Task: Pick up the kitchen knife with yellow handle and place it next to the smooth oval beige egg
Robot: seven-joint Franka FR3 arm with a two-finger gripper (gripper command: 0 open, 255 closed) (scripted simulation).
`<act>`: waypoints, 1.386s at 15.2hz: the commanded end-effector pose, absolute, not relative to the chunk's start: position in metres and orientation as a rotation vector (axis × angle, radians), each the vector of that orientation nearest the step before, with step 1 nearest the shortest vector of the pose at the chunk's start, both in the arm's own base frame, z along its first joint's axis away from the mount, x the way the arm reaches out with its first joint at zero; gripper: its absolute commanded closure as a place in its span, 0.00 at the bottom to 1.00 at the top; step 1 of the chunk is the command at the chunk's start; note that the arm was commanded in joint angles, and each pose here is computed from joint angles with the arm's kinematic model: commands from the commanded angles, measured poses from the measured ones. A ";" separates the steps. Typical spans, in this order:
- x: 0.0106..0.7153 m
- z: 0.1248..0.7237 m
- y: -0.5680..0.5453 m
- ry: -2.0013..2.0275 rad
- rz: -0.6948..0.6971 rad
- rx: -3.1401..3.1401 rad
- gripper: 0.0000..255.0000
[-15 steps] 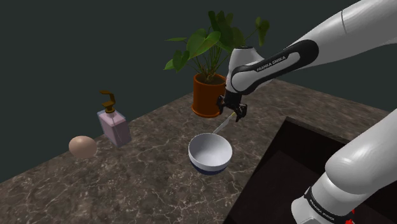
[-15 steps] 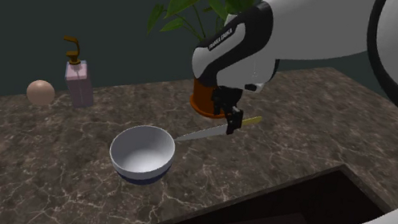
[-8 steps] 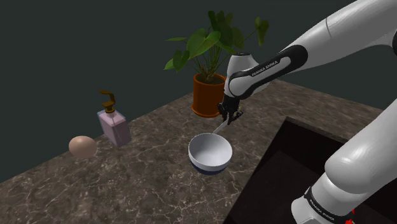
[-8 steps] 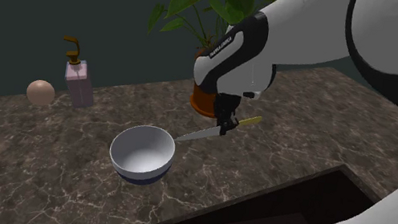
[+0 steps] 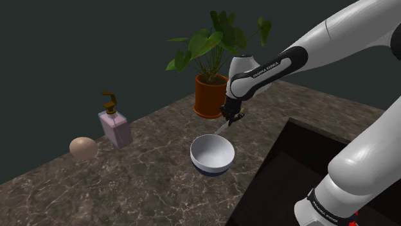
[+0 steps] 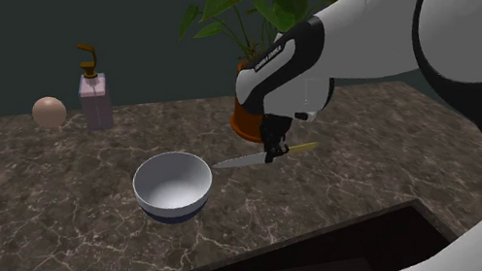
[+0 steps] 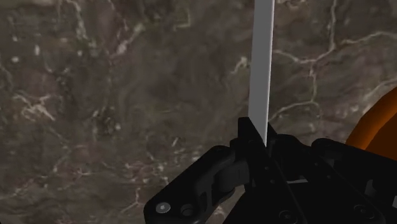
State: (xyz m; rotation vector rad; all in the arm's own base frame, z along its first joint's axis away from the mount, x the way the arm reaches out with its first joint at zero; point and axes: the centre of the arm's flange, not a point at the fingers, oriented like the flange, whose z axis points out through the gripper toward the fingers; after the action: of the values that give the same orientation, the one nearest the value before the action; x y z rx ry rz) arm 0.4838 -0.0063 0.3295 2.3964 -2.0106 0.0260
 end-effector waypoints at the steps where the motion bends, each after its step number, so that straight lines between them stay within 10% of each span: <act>1: 0.484 0.337 -0.007 -2.011 0.025 2.395 1.00; 21: 0.484 0.442 -0.007 -2.011 0.025 2.395 1.00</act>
State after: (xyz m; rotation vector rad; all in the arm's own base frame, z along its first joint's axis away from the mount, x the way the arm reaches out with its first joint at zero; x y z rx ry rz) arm 0.4852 -0.0076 0.4375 2.3954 -2.0113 0.0252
